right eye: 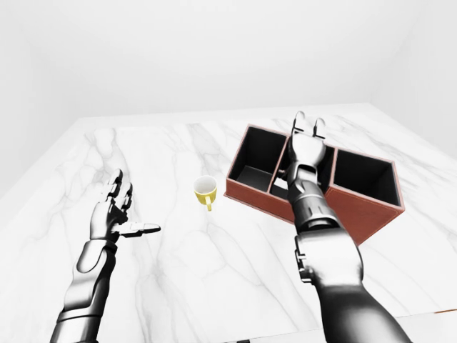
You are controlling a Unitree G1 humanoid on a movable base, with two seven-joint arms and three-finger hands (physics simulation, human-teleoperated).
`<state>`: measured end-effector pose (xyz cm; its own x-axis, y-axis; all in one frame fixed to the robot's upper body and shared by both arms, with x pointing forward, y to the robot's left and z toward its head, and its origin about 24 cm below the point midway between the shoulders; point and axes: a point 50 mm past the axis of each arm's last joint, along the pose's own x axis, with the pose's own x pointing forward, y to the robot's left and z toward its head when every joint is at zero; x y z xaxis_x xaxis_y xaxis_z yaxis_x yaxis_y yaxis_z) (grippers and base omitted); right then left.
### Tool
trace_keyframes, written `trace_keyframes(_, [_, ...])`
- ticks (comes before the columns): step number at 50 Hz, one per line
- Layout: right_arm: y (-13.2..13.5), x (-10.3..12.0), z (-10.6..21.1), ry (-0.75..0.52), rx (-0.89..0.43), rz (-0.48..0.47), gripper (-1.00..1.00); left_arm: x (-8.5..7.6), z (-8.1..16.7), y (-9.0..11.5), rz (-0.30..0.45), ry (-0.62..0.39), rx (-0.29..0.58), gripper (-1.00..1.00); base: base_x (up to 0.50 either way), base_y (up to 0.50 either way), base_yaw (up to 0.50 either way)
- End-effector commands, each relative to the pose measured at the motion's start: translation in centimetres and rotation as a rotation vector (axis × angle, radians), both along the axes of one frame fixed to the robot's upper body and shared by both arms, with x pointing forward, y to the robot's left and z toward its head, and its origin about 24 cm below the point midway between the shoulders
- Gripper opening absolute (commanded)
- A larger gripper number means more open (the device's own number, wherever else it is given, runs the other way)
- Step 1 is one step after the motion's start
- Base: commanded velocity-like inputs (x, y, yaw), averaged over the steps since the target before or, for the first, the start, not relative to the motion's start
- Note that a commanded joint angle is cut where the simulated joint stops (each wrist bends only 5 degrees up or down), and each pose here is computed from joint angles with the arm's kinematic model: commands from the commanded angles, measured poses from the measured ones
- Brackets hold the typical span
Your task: Pick up the book and place it in the caddy.
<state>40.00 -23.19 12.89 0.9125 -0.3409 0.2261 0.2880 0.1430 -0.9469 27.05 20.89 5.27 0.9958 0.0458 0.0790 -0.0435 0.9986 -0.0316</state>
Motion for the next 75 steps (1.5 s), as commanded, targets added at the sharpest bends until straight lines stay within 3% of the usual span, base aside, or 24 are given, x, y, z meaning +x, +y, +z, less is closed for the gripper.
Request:
trace_keyframes(1, [1.2,0.5,1.0,-0.028,-0.019,0.046,1.00,0.0,0.1,-0.1,0.000,-0.002,0.000,1.00,0.00,0.00,0.00])
trace_keyframes(20, [5.2,-0.6,2.5,0.001,-0.209,0.257,1.00,-0.3,0.5,-0.3,-0.005,-0.011,0.005,1.00,0.00,0.00,0.00])
trace_keyframes(32, [6.8,-4.5,2.9,0.030,-0.296,0.287,1.00,-0.4,0.7,-0.4,-0.008,-0.015,0.006,1.00,0.00,0.00,0.00])
trace_keyframes(35, [6.9,-6.3,2.6,0.044,-0.255,0.294,1.00,-0.4,0.7,-0.3,-0.007,-0.014,0.005,1.00,0.00,0.00,0.00])
trace_keyframes(52, [6.2,-11.7,2.3,-0.023,-0.047,0.328,1.00,-0.6,0.6,-0.3,-0.005,-0.013,0.005,1.00,0.00,0.00,0.00])
trace_keyframes(62, [5.2,-15.6,4.2,-0.239,0.244,0.417,1.00,-0.8,0.8,-0.1,0.001,-0.017,-0.003,1.00,0.00,0.00,0.00])
trace_keyframes(75, [3.0,-18.6,4.4,-0.386,0.546,0.461,1.00,-1.1,1.1,0.0,0.004,-0.021,-0.006,1.00,0.00,0.00,0.00])
